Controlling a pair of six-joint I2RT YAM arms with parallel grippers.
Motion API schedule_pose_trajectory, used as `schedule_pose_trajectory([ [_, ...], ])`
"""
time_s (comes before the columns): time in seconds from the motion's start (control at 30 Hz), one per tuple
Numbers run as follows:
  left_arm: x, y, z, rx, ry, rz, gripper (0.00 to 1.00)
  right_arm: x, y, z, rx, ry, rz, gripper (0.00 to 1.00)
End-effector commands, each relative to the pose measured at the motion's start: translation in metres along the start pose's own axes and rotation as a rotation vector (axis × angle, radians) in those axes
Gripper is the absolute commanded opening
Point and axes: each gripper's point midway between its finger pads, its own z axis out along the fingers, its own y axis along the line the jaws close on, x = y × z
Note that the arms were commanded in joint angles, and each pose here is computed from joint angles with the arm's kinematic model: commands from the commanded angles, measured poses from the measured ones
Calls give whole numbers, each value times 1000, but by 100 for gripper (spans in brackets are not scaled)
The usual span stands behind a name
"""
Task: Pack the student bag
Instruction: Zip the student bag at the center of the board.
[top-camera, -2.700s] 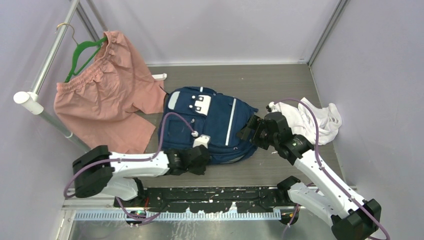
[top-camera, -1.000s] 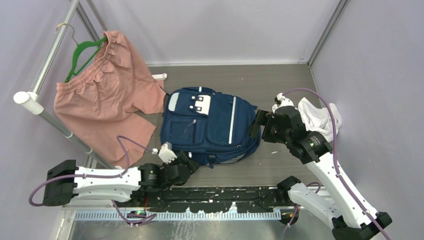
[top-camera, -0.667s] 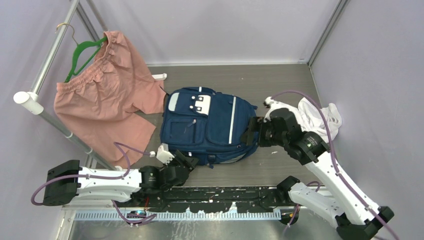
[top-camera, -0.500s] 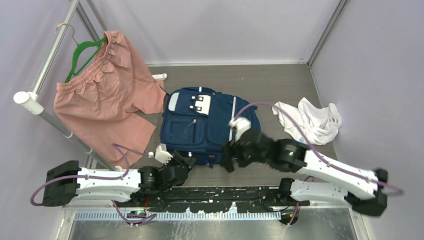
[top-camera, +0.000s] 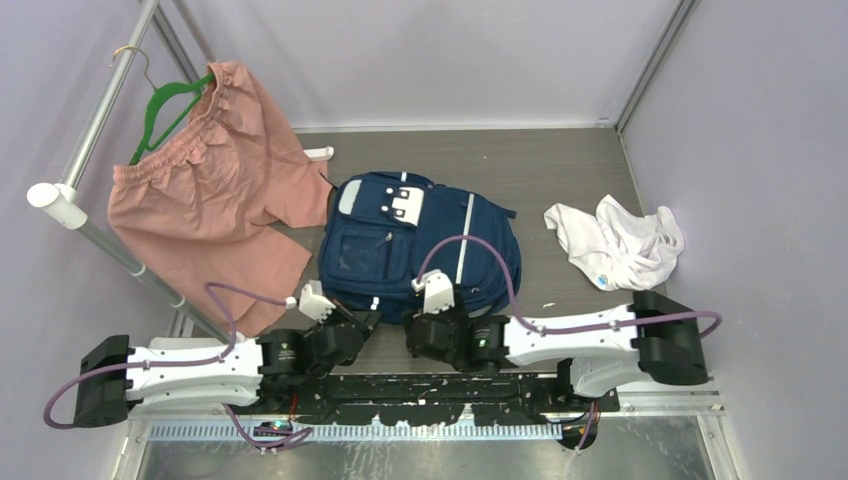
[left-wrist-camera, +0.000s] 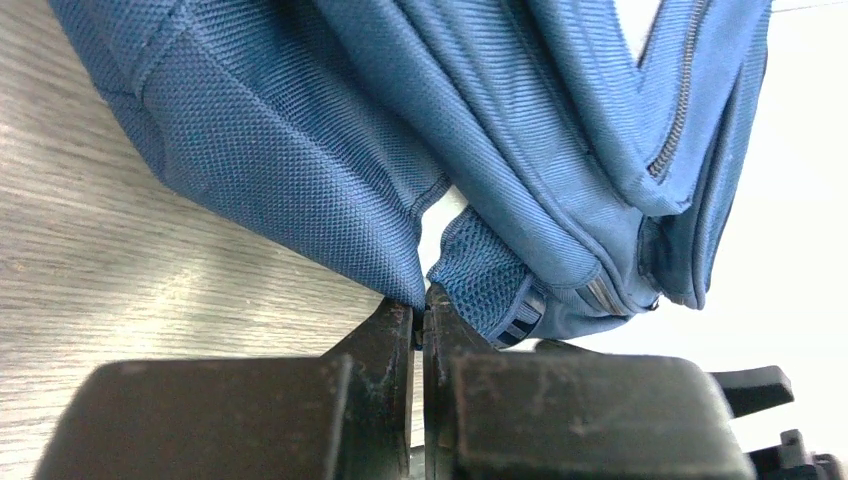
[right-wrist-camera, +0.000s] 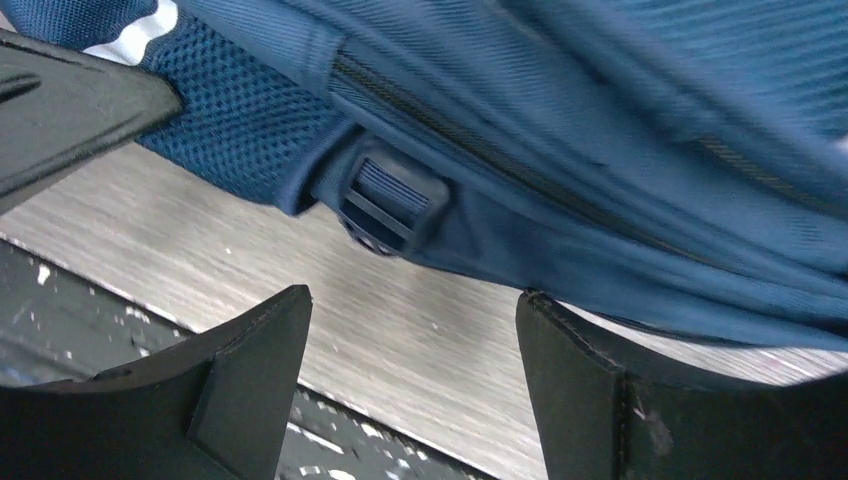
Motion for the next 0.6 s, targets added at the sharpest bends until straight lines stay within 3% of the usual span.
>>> schedule_pose_trajectory([
  [0.0,-22,-56,-12,104,-74,2,0,-39,29,12,11,-228,175,80],
  [0.37,-22,-71,-15,123,-71,49,0,-30,29,30,159,-275,327,72],
  [0.57,-24,-74,-18,134,-72,51,0,-27,26,36,183,-300,362,54],
])
